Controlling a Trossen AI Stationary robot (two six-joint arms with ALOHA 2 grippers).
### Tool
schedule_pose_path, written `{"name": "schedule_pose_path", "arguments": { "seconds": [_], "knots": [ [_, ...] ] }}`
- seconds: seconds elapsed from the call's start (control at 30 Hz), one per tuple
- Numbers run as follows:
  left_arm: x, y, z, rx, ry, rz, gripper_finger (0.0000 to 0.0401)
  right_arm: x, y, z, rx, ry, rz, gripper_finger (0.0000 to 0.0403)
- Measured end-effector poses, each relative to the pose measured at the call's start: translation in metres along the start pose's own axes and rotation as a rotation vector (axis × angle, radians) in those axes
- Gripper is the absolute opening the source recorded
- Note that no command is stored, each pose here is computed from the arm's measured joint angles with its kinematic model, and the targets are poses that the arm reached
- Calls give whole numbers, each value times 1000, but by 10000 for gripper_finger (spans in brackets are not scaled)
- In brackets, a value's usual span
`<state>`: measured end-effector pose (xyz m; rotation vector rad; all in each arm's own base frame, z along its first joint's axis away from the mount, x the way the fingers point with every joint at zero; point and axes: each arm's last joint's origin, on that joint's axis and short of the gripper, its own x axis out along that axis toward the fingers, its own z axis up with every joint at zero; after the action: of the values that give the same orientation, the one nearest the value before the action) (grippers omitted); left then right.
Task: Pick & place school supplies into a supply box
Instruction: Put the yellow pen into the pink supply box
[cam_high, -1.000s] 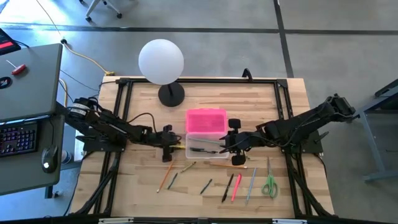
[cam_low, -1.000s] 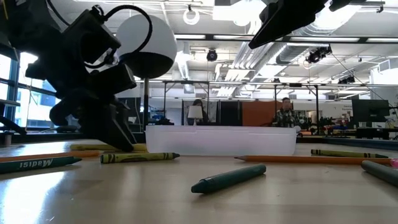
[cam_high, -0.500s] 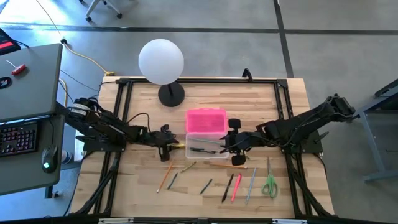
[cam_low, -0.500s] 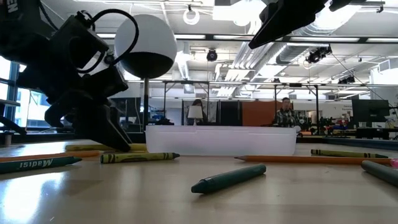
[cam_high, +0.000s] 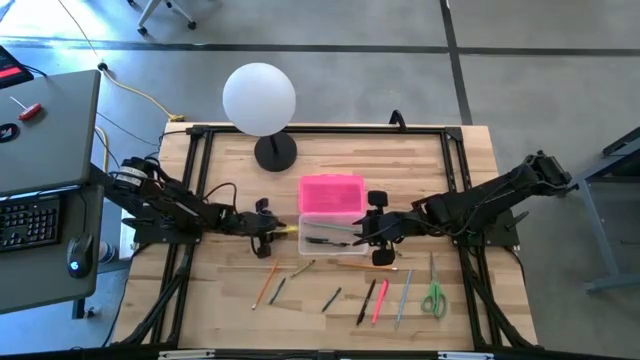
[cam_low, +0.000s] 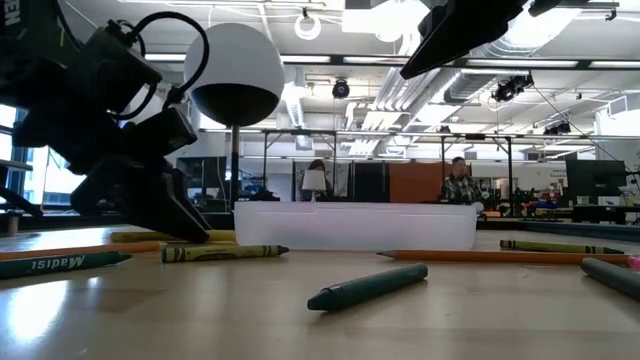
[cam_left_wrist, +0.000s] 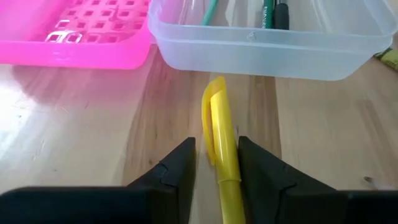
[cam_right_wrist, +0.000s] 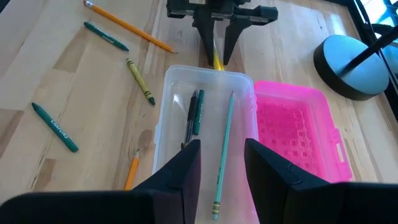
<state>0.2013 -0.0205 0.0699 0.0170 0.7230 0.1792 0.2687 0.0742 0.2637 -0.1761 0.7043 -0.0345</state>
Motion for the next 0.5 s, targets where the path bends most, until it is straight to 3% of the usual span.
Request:
{"name": "schedule_pose_path", "arguments": {
  "seconds": [0.23, 0.5],
  "knots": [
    [5, 1, -11, -106, -46, 9, 147, 0, 0, 1, 2, -4, 0, 103],
    [9, 2, -15, -128, -122, 48, 147, 0, 0, 4, 4, -34, 1, 103]
  ]
}}
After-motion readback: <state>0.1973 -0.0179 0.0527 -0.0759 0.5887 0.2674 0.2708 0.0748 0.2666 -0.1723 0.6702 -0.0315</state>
